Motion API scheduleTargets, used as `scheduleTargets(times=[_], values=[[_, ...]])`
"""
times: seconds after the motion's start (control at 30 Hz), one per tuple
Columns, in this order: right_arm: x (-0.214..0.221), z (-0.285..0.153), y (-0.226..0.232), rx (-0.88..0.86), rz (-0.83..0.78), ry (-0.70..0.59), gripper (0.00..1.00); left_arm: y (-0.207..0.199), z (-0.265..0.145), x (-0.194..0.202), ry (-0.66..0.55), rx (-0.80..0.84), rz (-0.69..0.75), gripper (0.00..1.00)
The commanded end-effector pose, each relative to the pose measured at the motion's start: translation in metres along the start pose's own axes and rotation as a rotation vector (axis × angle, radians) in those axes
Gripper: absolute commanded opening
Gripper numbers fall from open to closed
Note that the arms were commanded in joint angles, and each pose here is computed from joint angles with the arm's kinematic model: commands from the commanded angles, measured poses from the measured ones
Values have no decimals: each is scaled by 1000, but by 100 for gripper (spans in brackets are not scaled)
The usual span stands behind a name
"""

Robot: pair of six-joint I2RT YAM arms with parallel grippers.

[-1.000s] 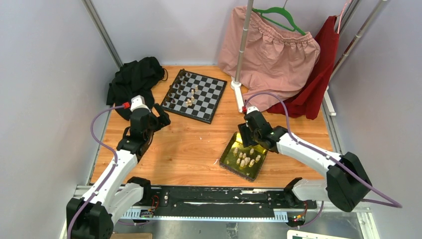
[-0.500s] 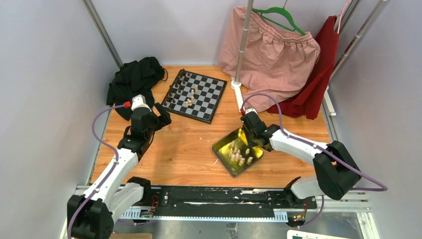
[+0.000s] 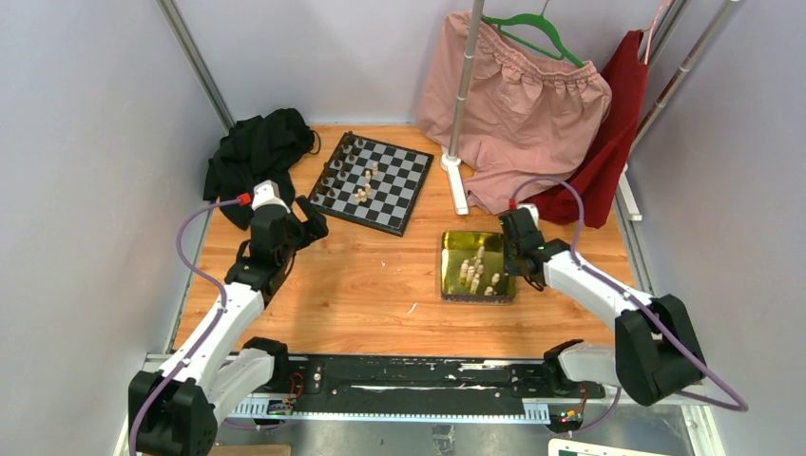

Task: Set up the chess pieces on the board
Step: Move the storage box to the center of the board.

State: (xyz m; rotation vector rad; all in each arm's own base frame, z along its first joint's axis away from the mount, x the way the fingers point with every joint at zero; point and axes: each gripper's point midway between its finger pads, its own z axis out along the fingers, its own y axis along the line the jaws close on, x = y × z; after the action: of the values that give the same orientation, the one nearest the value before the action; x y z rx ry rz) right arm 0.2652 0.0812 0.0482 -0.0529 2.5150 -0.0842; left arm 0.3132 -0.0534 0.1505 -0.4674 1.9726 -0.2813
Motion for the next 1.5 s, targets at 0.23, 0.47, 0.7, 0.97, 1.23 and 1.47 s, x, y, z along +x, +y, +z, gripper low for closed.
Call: scheduleTargets(times=[0.23, 0.47, 0.7, 0.97, 1.23, 1.47], values=[[3, -21, -97, 341, 486, -86, 0, -18, -8, -10, -29, 83, -26, 92], [3, -20, -127, 501, 666, -55, 0, -21, -10, -11, -27, 98, -30, 92], [12, -10, -155, 600, 826, 37, 0, -21, -10, -10, -24, 101, -28, 92], [11, -11, -173, 645, 851, 39, 0, -17, -7, -5, -16, 82, -27, 93], [6, -11, -167, 573, 808, 16, 48, -17, -10, -5, -12, 88, -28, 100], [-13, -32, -160, 477, 786, -74, 63, -17, -18, -12, -33, 88, -35, 100]])
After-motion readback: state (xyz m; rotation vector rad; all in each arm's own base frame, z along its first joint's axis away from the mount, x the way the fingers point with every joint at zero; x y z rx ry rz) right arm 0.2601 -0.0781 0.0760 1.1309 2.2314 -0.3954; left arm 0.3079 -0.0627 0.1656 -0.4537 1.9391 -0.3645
